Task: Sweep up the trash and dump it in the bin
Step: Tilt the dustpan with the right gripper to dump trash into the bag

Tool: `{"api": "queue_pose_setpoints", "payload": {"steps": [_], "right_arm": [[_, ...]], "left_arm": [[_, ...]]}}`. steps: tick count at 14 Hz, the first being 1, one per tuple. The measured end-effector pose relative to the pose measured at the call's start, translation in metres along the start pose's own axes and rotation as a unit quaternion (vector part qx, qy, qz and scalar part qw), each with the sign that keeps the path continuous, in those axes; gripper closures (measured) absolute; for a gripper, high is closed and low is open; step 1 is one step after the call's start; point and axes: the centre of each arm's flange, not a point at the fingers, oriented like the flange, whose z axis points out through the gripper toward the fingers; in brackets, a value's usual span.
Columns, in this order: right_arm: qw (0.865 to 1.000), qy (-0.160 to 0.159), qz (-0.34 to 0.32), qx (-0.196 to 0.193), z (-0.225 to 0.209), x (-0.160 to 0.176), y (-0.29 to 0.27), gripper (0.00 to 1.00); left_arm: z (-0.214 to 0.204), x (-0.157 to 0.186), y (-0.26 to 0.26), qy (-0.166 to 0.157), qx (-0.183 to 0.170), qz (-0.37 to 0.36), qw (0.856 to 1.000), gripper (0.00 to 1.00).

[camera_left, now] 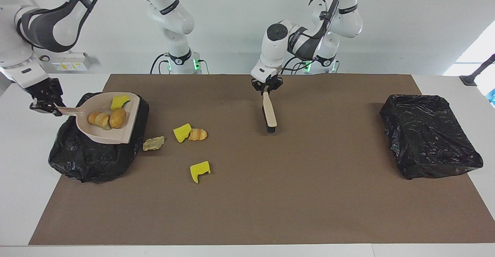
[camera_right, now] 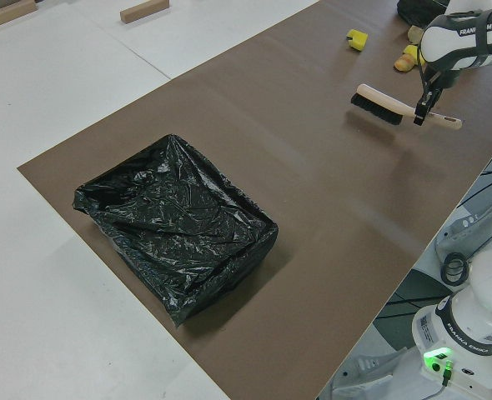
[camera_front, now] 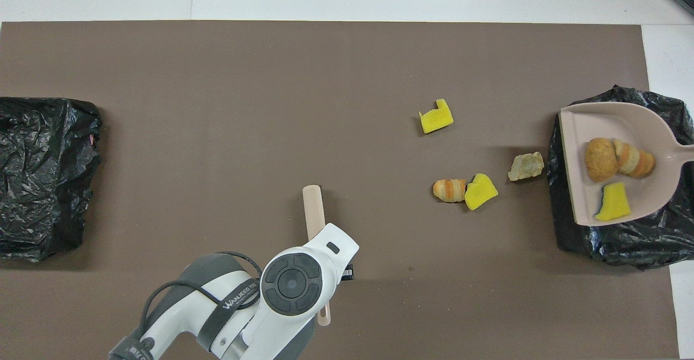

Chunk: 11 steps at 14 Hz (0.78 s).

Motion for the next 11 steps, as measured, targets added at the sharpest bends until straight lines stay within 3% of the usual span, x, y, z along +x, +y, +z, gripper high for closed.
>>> {"api": "queue_pose_setpoints", "payload": {"steps": [5, 11], "right_arm": [[0.995, -0.091, -0.004, 0.044, -0.007, -0.018, -0.008, 0.69], [0.980, -0.181, -0.009, 0.085, -0.005, 0.002, 0.005, 0.69]], "left_arm": [[0.006, -0.012, 0.007, 0.000, 0.001, 0.013, 1.000, 0.74], [0.024, -0.024, 0.014, 0.001, 0.002, 0.010, 1.000, 0.74]]}}
